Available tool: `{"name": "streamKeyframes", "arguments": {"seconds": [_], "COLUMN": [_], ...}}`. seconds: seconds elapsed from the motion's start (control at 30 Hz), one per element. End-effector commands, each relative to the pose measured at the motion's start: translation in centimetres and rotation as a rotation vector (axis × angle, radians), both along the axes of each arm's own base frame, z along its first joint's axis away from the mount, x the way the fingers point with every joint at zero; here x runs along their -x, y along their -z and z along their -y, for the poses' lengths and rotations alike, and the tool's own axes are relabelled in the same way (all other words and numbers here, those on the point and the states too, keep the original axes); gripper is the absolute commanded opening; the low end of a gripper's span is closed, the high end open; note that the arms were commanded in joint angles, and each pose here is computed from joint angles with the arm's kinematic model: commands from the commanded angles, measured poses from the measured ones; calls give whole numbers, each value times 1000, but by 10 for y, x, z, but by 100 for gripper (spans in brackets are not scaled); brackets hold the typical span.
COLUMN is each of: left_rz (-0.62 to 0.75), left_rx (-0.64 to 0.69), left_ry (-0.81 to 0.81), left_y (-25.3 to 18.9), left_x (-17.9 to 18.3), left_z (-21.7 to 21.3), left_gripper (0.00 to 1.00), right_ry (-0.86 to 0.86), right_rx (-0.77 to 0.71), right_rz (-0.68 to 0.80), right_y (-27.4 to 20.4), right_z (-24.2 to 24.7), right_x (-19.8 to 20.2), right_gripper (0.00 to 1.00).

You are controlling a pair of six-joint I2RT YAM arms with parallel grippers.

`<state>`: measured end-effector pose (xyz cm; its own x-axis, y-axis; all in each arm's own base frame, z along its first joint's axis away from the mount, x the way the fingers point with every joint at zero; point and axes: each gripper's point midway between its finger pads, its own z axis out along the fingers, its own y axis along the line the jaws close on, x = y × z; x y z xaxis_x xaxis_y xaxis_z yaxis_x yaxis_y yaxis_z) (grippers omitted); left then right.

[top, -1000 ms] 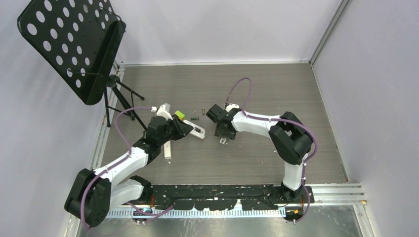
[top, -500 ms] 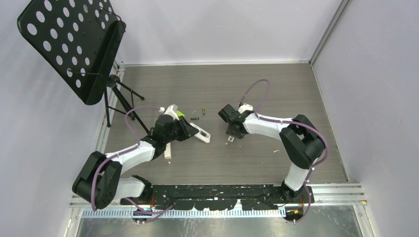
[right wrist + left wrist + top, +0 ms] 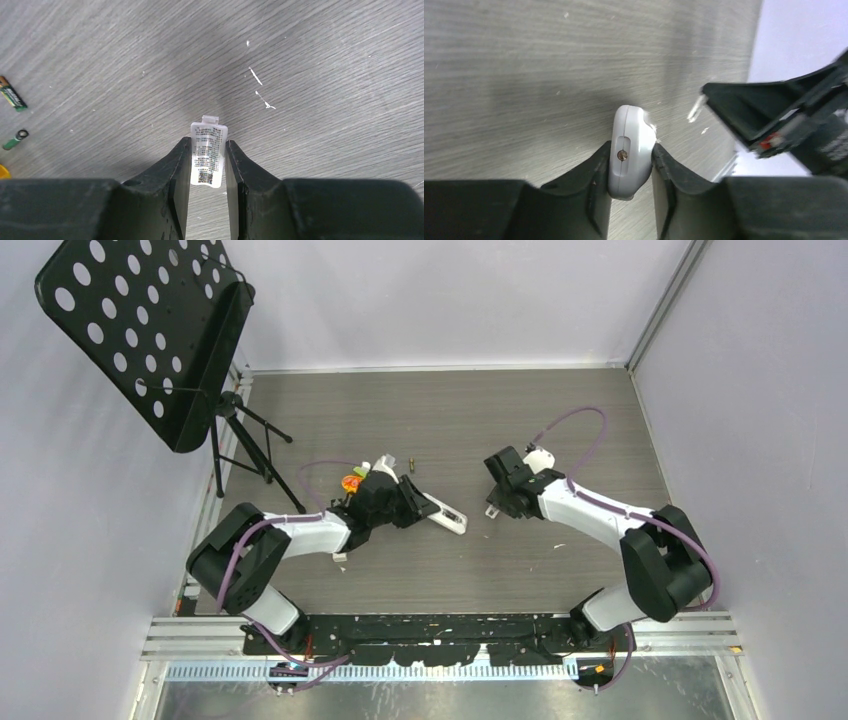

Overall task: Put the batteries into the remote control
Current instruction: Place the remote control at the center of the board, then load the battery cover into the remote control.

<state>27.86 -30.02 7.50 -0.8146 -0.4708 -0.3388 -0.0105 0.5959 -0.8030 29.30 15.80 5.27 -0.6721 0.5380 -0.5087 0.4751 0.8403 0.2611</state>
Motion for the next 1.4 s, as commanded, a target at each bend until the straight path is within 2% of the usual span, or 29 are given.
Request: {"name": "streamKeyframes", "arguments": {"seconds": [0.0, 0.07, 0.23, 0.4, 0.63, 0.73, 0.9, 1.07, 1.2, 1.37], "left_rz": [-58, -68, -112, -123, -57, 18, 232, 267, 273, 277], "left_rx": [-117, -158, -235, -287, -303, -290, -136, -33, 29, 93], "left_ry": [-80, -104, -128, -126, -135, -115, 20, 197, 238, 276], "left_y": [21, 24, 35, 35, 21, 4, -52, -65, -67, -75], "left_x": [9, 13, 25, 31, 35, 33, 24, 29, 27, 25], "left_z": [-11, -18, -34, -44, -58, -59, -25, 13, 29, 45], "left_gripper": [40, 51, 66, 74, 84, 86, 85, 79, 75, 76], "right_ry": [19, 16, 8, -1, -19, -25, -26, -41, -54, -74], "right_rx": [-86, -101, -124, -151, -253, -316, -480, -641, -675, -715], "right_rz": [80, 81, 81, 79, 84, 86, 108, 120, 115, 100], "right_y": [-20, -21, -22, -26, -32, -37, -51, -67, -74, -75], "right_z": [-5, -7, -11, -16, -33, -43, -66, -86, -93, -102], "right_x": [-12, -12, -14, -15, -19, -21, -23, -19, -15, -12], "right_gripper": [28, 28, 28, 28, 28, 28, 25, 23, 23, 23]}}
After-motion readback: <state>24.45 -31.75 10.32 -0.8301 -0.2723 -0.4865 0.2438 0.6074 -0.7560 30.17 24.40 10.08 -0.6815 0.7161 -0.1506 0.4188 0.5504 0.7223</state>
